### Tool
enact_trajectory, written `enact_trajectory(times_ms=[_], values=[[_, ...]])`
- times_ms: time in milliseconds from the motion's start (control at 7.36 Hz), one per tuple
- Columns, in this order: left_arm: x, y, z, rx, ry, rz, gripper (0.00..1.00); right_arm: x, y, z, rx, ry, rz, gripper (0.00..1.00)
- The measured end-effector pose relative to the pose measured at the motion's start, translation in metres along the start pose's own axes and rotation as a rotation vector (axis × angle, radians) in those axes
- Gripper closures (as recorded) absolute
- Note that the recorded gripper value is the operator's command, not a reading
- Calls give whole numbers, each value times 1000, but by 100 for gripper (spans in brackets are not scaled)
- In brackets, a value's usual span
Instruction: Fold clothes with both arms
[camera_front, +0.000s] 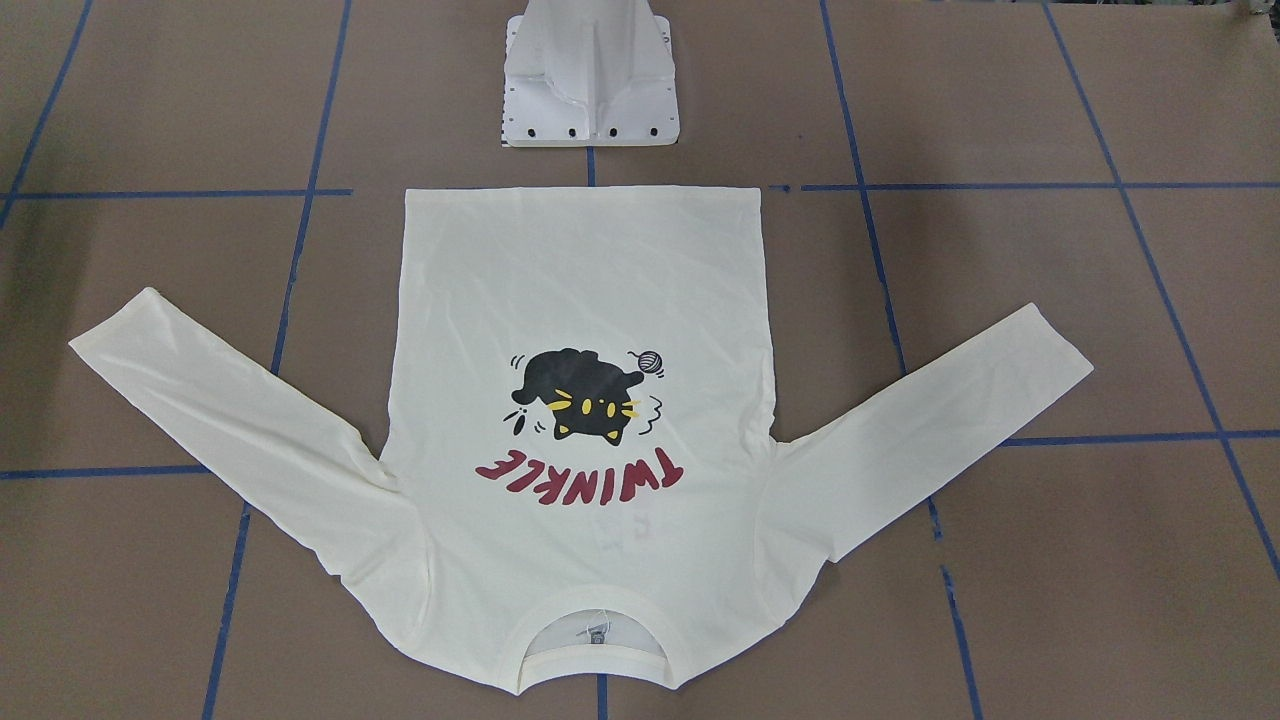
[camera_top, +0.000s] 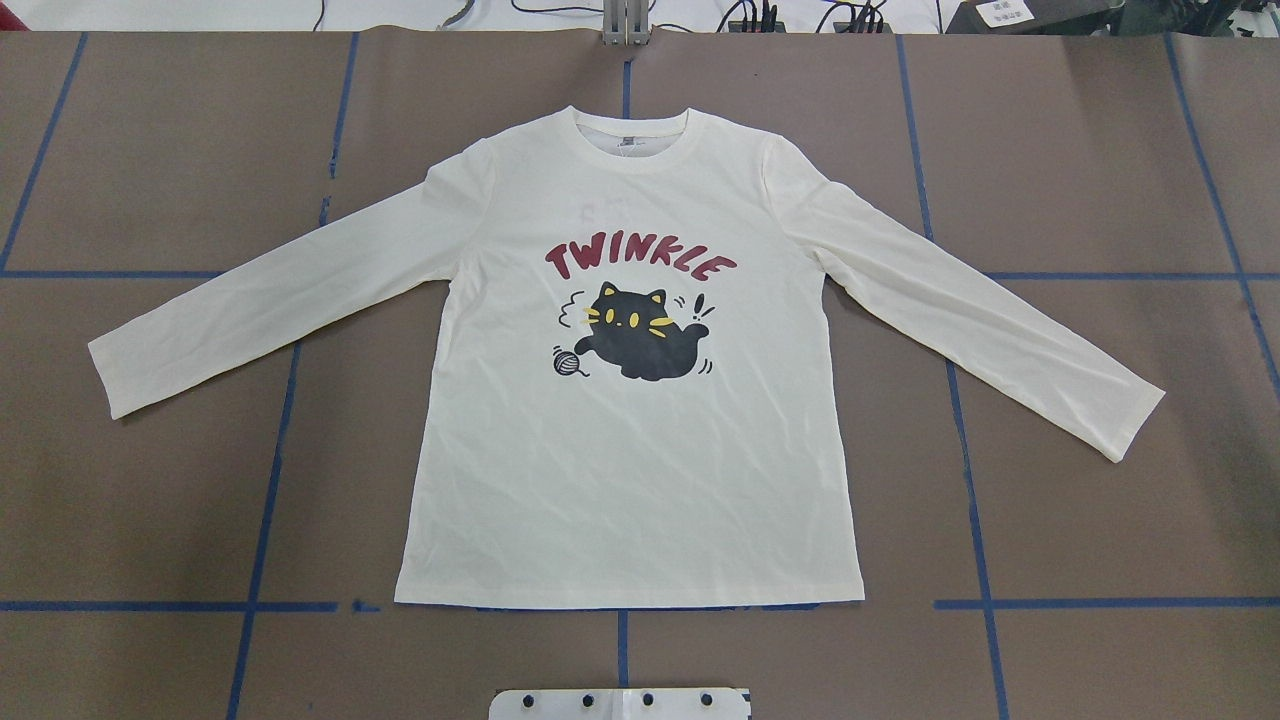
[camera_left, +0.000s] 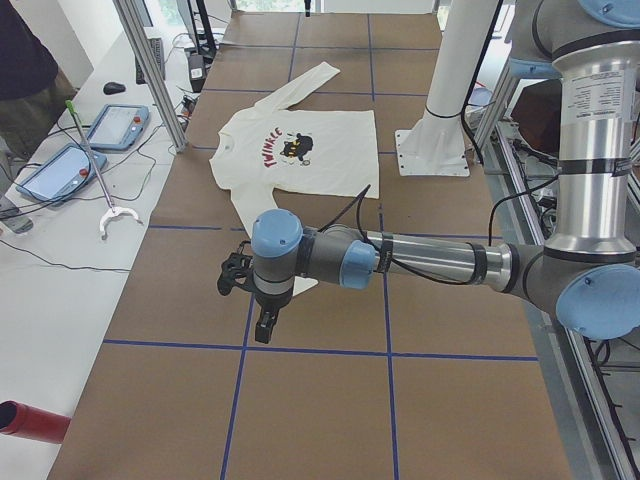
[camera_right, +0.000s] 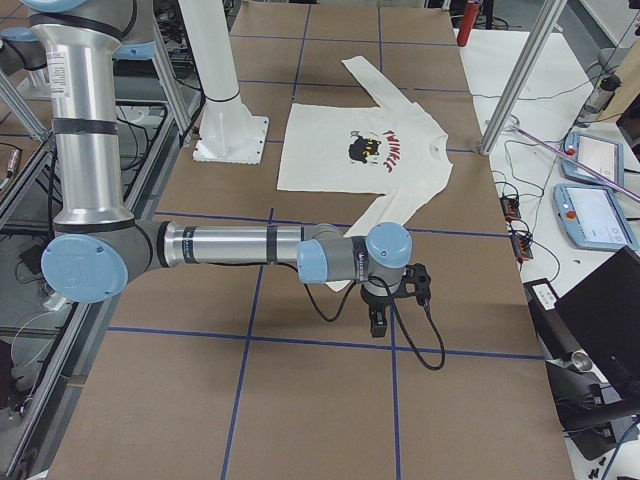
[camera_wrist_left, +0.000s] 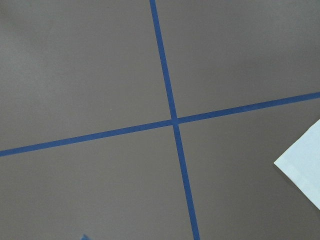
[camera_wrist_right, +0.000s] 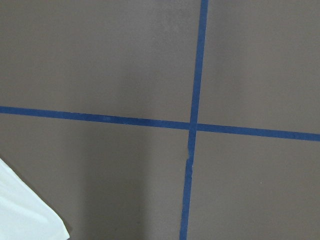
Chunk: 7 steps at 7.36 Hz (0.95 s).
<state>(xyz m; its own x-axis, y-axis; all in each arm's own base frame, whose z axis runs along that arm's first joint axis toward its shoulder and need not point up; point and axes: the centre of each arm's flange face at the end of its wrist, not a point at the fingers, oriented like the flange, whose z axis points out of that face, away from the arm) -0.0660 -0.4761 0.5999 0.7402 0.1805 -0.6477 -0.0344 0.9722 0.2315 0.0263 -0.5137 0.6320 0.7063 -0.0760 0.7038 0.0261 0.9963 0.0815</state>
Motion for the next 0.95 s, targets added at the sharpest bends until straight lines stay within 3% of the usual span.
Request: enact_trajectory(times_ms=[679, 951], values=[[10, -18, -9, 26, 7, 12, 0, -72, -34, 19, -23, -15, -42, 0], [17, -31, -16, 45, 11, -2, 0, -108, -30, 36, 13, -44, -42, 0]])
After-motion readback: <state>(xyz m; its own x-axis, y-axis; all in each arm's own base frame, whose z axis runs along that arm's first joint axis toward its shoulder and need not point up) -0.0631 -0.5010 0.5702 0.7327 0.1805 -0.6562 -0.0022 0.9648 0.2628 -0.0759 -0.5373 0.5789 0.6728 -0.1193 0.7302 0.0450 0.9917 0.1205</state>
